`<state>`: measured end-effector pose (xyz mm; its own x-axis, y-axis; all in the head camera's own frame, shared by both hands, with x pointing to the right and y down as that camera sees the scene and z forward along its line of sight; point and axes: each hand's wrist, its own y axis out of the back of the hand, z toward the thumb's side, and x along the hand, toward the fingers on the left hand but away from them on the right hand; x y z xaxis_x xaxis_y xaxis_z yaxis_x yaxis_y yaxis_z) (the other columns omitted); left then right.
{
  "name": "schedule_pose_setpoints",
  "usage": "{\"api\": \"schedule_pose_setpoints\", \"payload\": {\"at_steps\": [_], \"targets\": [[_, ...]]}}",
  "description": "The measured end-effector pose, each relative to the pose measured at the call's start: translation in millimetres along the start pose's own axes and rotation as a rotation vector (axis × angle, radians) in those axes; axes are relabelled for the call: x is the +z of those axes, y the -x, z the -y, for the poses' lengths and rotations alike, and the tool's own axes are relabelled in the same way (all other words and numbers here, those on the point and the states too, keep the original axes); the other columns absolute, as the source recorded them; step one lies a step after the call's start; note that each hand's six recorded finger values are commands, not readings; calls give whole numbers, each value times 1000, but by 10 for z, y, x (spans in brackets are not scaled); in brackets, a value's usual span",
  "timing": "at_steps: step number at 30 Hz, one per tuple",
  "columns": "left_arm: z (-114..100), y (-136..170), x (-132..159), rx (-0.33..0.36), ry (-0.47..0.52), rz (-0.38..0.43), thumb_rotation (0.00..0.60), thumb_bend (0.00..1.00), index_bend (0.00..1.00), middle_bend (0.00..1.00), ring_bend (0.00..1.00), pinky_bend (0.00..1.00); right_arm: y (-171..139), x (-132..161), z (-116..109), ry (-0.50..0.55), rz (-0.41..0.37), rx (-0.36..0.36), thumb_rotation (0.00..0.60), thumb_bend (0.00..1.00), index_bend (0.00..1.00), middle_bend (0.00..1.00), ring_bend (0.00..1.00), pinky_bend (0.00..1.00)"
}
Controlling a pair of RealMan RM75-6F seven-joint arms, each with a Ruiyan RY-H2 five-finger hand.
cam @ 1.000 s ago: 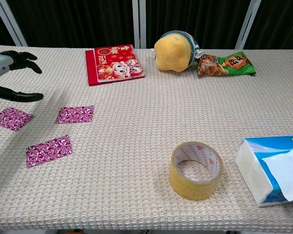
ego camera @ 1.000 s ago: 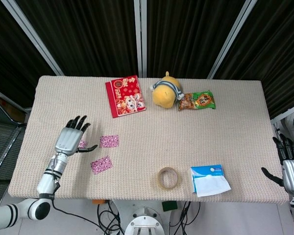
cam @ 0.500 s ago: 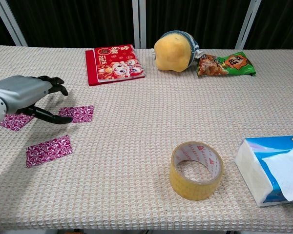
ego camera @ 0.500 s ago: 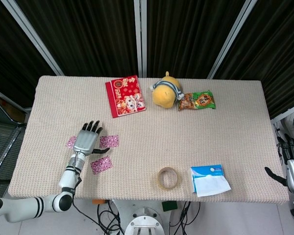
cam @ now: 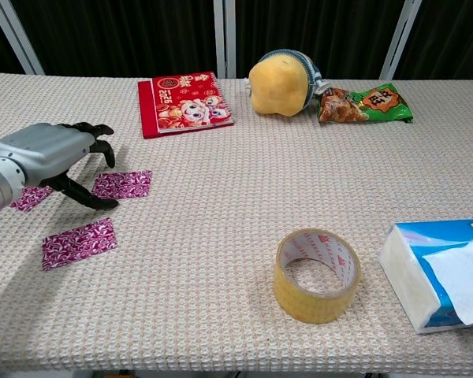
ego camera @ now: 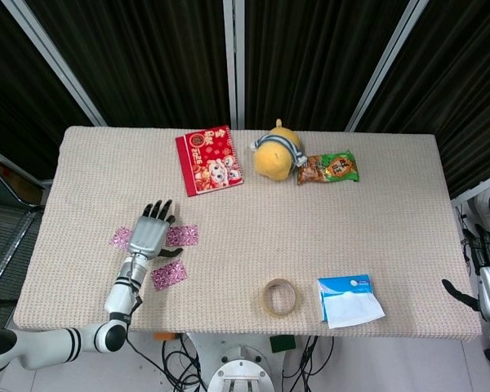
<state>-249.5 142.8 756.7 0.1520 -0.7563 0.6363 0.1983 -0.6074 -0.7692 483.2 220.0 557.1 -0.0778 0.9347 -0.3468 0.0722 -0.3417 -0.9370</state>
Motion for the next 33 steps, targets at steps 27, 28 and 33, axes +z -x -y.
{"api": "schedule_pose_setpoints", "payload": {"at_steps": [27,28,33], "targets": [[-168,35,121,49,150,47,600,165,471,61,0,110,15,-22,17,4,2,8,589,370,0,0,0,0],[-193,57,120,50,159,49,600,165,471,61,0,109,18,-18,17,4,1,8,589,370,0,0,0,0],[-270,178,96,41,195,45,600,166,470,61,0,112,48,1,25,5,-4,13,591,369,0,0,0,0]]}}
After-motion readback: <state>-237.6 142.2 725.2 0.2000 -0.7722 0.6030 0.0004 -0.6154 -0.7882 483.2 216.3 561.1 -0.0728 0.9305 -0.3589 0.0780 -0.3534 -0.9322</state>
